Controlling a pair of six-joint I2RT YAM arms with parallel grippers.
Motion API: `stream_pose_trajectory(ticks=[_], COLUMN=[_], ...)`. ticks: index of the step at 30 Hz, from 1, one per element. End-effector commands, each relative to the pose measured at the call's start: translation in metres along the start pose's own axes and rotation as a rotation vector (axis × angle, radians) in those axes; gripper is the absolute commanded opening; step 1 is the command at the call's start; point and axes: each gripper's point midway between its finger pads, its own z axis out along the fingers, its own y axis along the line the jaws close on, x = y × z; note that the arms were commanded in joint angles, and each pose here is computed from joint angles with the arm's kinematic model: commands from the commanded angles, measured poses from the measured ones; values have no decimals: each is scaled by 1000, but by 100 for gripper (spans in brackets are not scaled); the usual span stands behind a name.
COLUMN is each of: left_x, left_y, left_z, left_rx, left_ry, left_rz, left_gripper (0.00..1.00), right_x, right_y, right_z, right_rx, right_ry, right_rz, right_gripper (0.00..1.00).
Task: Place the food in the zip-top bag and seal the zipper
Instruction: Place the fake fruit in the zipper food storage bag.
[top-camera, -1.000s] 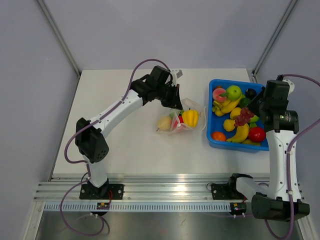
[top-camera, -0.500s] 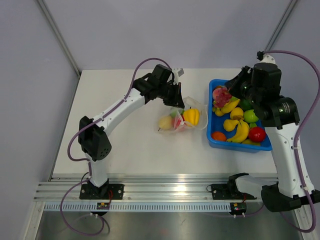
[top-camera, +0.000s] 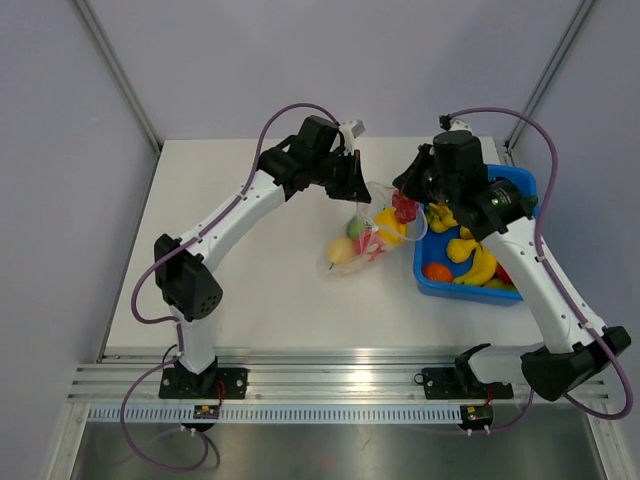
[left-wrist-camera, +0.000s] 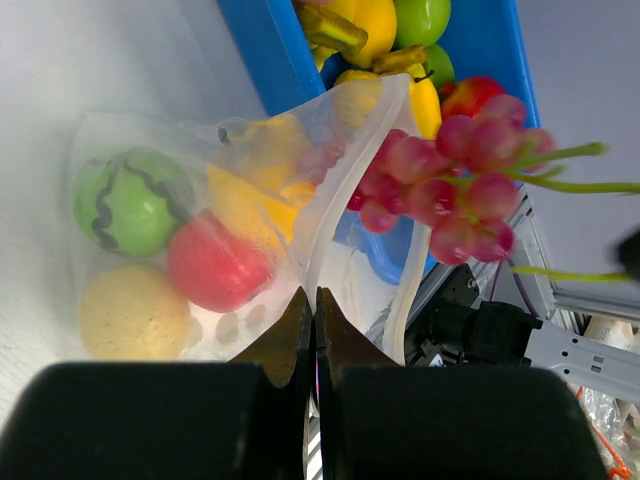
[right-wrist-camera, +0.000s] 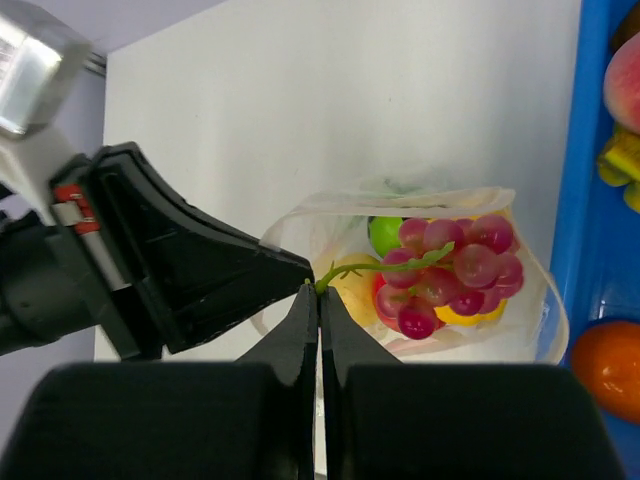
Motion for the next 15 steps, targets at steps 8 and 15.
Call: stream_pose_trajectory(ticks=[8,15], left_x=[-24,-21], left_y=[-23,-21], left_z=[-13,-7], left_rx=[97,103], left_ry=[-62,-50], left_rz=[10,2], left_gripper=[0,0], right_x=[17,10], right_y=[24,55], right_z=[16,1], right_rx=[-69,-155], right_ry=[4,-9], right_rz=[38,13], right_gripper=[0,0])
